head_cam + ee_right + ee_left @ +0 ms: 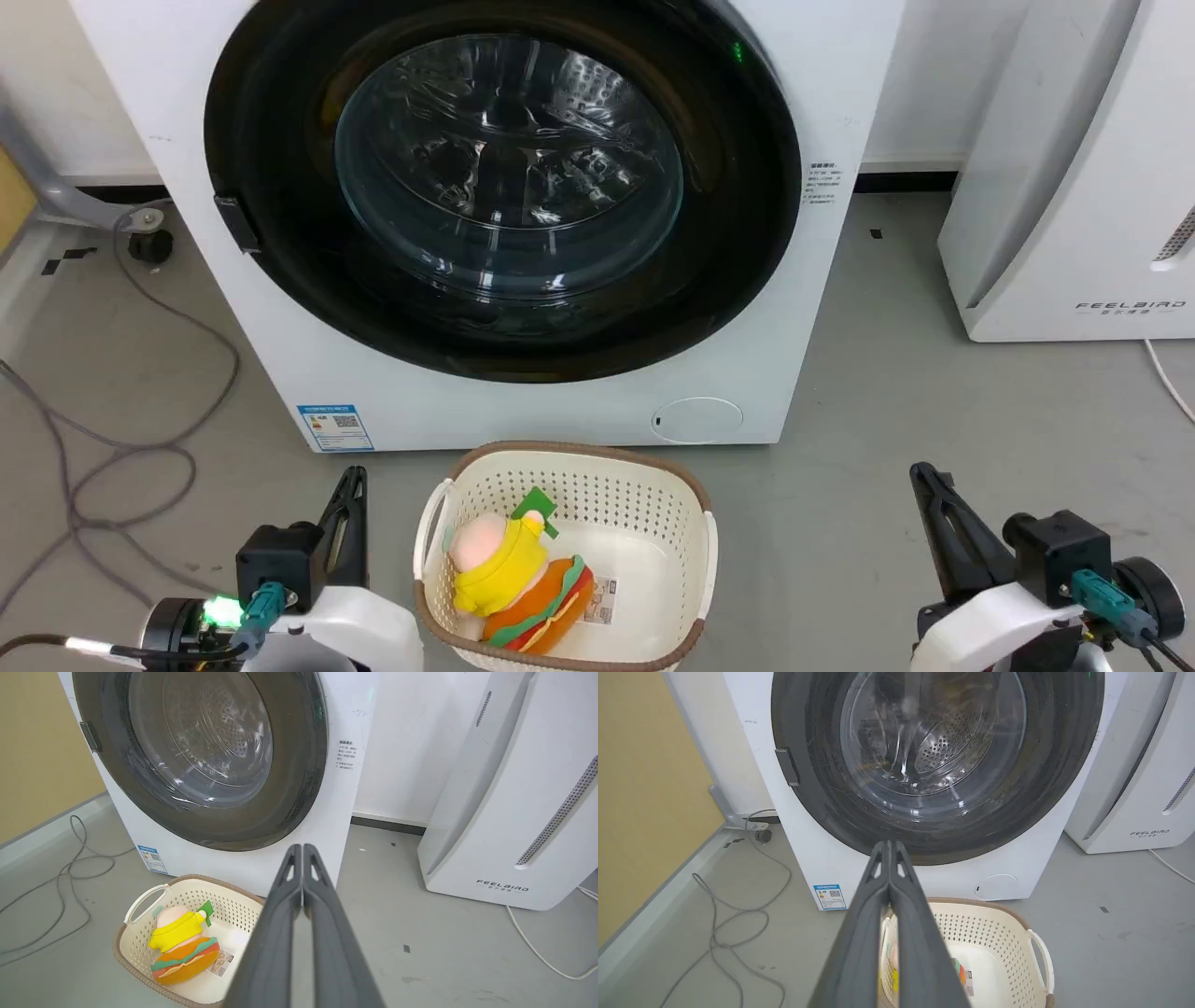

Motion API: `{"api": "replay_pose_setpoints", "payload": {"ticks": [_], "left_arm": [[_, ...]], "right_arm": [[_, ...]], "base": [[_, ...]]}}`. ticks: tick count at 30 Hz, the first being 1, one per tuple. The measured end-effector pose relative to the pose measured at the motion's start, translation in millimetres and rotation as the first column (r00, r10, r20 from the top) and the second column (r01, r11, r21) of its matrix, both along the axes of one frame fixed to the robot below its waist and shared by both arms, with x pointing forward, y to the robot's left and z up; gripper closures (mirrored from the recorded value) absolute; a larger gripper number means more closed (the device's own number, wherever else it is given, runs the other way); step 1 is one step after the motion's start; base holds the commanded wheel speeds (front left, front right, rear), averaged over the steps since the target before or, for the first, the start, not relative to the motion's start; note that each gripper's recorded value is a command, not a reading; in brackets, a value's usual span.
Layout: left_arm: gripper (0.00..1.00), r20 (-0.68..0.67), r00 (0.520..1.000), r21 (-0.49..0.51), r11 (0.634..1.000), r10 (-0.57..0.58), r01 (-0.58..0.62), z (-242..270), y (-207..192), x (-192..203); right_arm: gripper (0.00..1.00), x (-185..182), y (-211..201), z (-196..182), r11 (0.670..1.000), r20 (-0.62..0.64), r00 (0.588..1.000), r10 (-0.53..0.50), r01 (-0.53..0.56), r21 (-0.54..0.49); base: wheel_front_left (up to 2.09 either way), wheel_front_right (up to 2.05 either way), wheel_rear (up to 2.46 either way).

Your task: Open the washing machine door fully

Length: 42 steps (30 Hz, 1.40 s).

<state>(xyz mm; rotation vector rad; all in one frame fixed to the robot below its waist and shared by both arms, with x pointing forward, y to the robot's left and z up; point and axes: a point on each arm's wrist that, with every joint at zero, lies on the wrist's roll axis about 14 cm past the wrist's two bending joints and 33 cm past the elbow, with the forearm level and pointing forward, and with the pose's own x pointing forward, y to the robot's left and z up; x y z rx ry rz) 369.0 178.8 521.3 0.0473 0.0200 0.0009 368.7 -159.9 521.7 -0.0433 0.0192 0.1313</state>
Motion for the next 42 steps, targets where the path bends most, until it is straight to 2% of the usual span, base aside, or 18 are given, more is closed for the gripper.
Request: {"api": "replay_pose_setpoints", "payload": {"ticks": [16, 17, 28, 29, 42], "left_arm": [[1.0, -0.001, 1.0, 0.0, 1.0, 0.0, 0.0, -0.3, 0.0, -0.1], [0.0, -0.001, 1.0, 0.0, 1.0, 0.0, 0.0, -0.4, 0.1, -0.1], [0.0, -0.006, 1.0, -0.01, 1.0, -0.012, 0.012, -4.2, -4.1, -0.3], [0.0, -0.003, 1.0, -0.011, 1.0, -0.015, 0.015, -4.2, -4.9, -0.4], [0.0, 0.005, 0.999, -0.031, 0.999, -0.035, 0.035, -6.6, -10.0, -0.8]], "right_arm": [[1.0, -0.1, 0.2, -0.2, 1.0, -0.001, 1.0, 0.001, -0.001, 0.0], [0.0, -0.1, 0.2, -0.3, 1.0, -0.001, 1.0, 0.001, -0.001, 0.0], [0.0, -0.7, -0.3, -4.2, 1.0, -0.007, 1.0, -0.001, 0.001, 0.004], [1.0, -0.8, -0.3, -4.7, 1.0, -0.008, 1.0, -0.001, 0.001, 0.005], [1.0, -1.6, -1.6, -8.4, 0.999, -0.005, 1.0, -0.006, 0.006, 0.048]], "base": [[0.0, 0.0, 0.0], [0.0, 0.0, 0.0], [0.0, 0.0, 0.0], [0.0, 0.0, 0.0], [0.0, 0.0, 0.0]]}}
